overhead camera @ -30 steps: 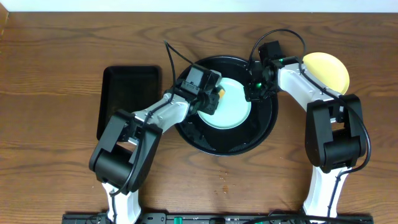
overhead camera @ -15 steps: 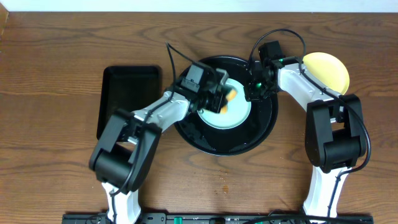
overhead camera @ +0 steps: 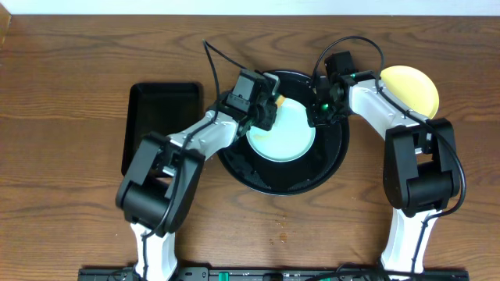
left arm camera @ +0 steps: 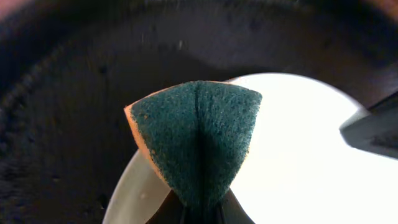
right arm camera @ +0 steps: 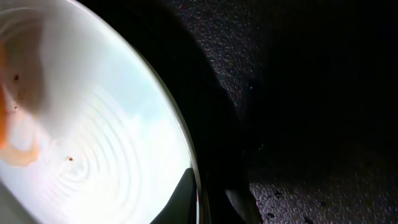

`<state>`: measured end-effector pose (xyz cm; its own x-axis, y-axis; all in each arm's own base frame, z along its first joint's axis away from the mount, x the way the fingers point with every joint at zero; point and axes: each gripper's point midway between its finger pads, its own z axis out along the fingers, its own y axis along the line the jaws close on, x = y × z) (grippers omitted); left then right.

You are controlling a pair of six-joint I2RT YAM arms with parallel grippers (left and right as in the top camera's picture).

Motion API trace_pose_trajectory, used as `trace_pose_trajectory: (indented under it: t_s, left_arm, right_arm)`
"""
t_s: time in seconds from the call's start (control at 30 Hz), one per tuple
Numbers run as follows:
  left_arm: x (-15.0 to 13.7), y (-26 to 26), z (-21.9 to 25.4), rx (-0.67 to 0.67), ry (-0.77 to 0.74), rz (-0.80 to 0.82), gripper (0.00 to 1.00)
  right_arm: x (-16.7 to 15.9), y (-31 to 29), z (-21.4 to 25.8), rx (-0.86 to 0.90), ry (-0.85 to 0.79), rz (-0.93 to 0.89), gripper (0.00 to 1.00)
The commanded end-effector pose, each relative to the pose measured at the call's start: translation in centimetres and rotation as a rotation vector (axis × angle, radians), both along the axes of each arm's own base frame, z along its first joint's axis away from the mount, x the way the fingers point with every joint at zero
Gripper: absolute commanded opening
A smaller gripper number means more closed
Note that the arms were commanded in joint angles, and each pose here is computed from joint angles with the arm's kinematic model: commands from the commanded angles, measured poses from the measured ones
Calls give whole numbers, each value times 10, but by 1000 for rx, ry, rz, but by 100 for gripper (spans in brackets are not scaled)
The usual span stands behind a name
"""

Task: Clean dirty plates on tray and stack at the side
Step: 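Scrub the mint-green plate with the sponge while right gripper holds it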

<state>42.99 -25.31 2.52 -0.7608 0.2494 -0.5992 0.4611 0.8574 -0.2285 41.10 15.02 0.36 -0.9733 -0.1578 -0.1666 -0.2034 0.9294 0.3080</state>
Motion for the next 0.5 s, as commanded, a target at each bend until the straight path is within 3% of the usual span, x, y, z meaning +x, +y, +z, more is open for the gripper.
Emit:
trace_pose_trajectory:
  t_s: [0.0,0.23,0.47]
  left_arm:
    - [3,7,-11,36,4,7,7]
    - [-12,11,-36,61,92,-6,7]
    - [-44,-3,-46,-19,235,-94,7]
  right_arm:
    - [-10,-3,-15,-26,31,13,1]
    - [-9,-3,-15,-25,29,13,1]
    - [-9,-3,-15,-24,26,13,1]
